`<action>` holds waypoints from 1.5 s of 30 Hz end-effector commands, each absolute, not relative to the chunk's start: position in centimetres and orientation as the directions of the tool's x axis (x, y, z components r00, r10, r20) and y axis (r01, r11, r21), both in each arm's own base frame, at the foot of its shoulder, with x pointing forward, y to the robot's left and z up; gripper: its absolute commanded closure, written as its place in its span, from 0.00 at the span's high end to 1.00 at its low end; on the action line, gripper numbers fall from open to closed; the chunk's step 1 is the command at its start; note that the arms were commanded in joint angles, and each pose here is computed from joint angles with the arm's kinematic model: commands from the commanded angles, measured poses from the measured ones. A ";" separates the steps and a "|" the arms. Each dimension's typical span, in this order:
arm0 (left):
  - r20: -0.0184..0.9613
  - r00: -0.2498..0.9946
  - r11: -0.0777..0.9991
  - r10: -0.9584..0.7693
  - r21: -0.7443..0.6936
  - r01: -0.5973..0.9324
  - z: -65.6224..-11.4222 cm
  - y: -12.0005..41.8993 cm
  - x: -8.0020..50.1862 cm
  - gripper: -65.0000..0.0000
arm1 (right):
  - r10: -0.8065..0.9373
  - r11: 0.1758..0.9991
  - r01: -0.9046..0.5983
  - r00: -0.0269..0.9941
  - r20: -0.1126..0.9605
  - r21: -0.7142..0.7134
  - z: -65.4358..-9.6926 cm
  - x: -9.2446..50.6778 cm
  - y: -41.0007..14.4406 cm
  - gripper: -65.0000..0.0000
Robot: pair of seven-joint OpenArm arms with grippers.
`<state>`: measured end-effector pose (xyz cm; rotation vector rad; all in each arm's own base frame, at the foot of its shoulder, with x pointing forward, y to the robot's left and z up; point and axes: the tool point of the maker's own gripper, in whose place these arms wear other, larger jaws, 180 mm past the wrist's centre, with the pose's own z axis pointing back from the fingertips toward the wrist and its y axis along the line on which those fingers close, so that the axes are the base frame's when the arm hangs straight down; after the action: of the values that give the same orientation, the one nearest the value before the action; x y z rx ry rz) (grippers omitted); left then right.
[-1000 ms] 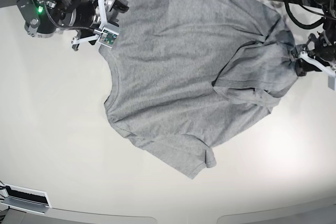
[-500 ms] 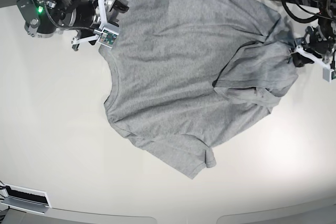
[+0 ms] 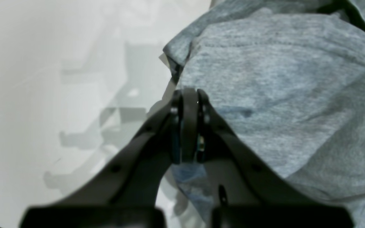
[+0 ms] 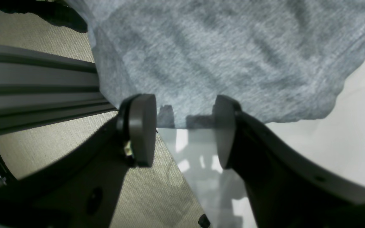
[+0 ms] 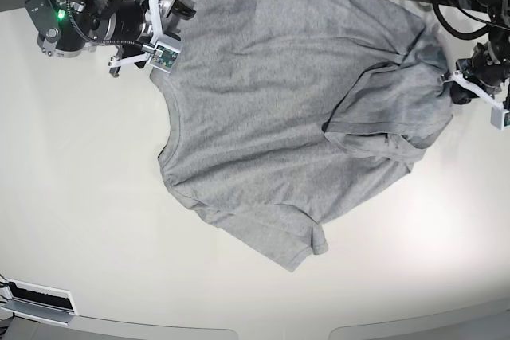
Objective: Layout the t-shirt on the table in an organized manner, then fold the t-shirt properly
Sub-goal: 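Hold the shirt edge with the left gripper and tug it outward, then release the left gripper and move both grippers onto the shirt body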
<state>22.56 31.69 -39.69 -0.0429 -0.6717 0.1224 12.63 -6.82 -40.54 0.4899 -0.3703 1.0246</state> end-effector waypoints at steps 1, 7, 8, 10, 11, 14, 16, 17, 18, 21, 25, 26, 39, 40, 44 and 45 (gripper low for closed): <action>0.656 0.747 0.994 0.108 -0.064 -0.087 -38.3 32.2 23.5 0.00 | 0.704 0.415 -0.886 0.458 0.543 0.209 -39.8 13.0 -6.5 0.49; 0.656 0.747 0.994 0.107 -0.063 -0.087 -38.3 32.2 23.5 0.00 | 0.704 0.415 -0.886 0.458 0.542 0.209 -39.8 13.0 -6.5 0.49; 0.656 0.747 0.994 0.107 -0.063 -0.087 -38.3 32.2 23.5 0.00 | 0.704 0.415 -0.886 0.458 0.543 0.209 -39.8 13.0 -6.4 0.49; 0.651 0.753 0.995 0.099 -0.056 -0.083 -38.1 32.1 23.4 0.00 | 0.704 0.415 -0.886 0.458 0.543 0.209 -39.8 13.0 -6.4 0.49; 0.649 0.755 0.996 0.090 -0.047 -0.078 -37.8 32.1 23.4 0.00 | 0.704 0.415 -0.886 0.458 0.543 0.209 -39.8 13.0 -6.5 0.49; 0.673 0.736 0.996 0.067 -0.007 -0.085 -35.8 32.7 23.5 0.00 | 0.704 0.415 -0.886 0.458 0.543 0.209 -39.8 13.0 -6.5 0.49; 0.713 0.699 0.992 0.064 0.031 -0.123 -33.5 33.7 23.5 0.00 | 0.704 0.415 -0.886 0.458 0.542 0.209 -39.8 13.0 -6.5 0.49; 0.734 0.677 0.988 0.059 0.052 -0.143 -32.2 34.2 23.5 0.00 | 0.704 0.415 -0.886 0.458 0.543 0.209 -39.8 13.0 -6.5 0.49; 0.753 0.656 0.984 0.054 0.072 -0.164 -31.0 34.8 23.4 0.00 | 0.704 0.415 -0.886 0.458 0.543 0.209 -39.8 13.0 -6.5 0.49; 0.784 0.619 0.971 0.045 0.112 -0.212 -28.4 35.7 22.5 0.00 | 0.704 0.415 -0.886 0.458 0.543 0.208 -39.7 13.0 -6.4 0.49; 0.765 0.642 0.964 0.042 0.138 -0.228 -28.5 36.3 20.6 0.00 | 0.704 0.415 -0.886 0.458 0.543 0.209 -39.7 13.0 -6.4 0.49; 0.755 0.654 0.963 0.047 0.138 -0.230 -28.9 36.3 20.0 0.00 | 0.704 0.415 -0.886 0.458 0.543 0.209 -39.7 13.0 -6.4 0.49; 0.570 0.818 0.919 0.081 0.275 -0.282 -32.7 38.2 12.4 0.00 | 0.704 0.415 -0.886 0.458 0.543 0.208 -39.7 13.0 -6.4 0.49; 0.557 0.826 0.914 0.094 0.281 -0.293 -32.9 38.3 11.8 0.00 | 0.704 0.415 -0.886 0.458 0.543 0.208 -39.7 13.0 -6.4 0.49; 0.486 0.865 0.909 0.125 0.293 -0.296 -33.8 38.4 9.6 0.00 | 0.704 0.415 -0.886 0.458 0.543 0.208 -39.7 13.0 -6.4 0.49; 0.473 0.872 0.909 0.128 0.295 -0.294 -33.9 38.4 9.2 0.00 | 0.704 0.415 -0.886 0.458 0.543 0.208 -39.7 13.0 -6.4 0.49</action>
<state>9.02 37.88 -34.75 0.3446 -0.4464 0.2379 12.63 -6.82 -40.54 0.4895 -0.3702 1.0247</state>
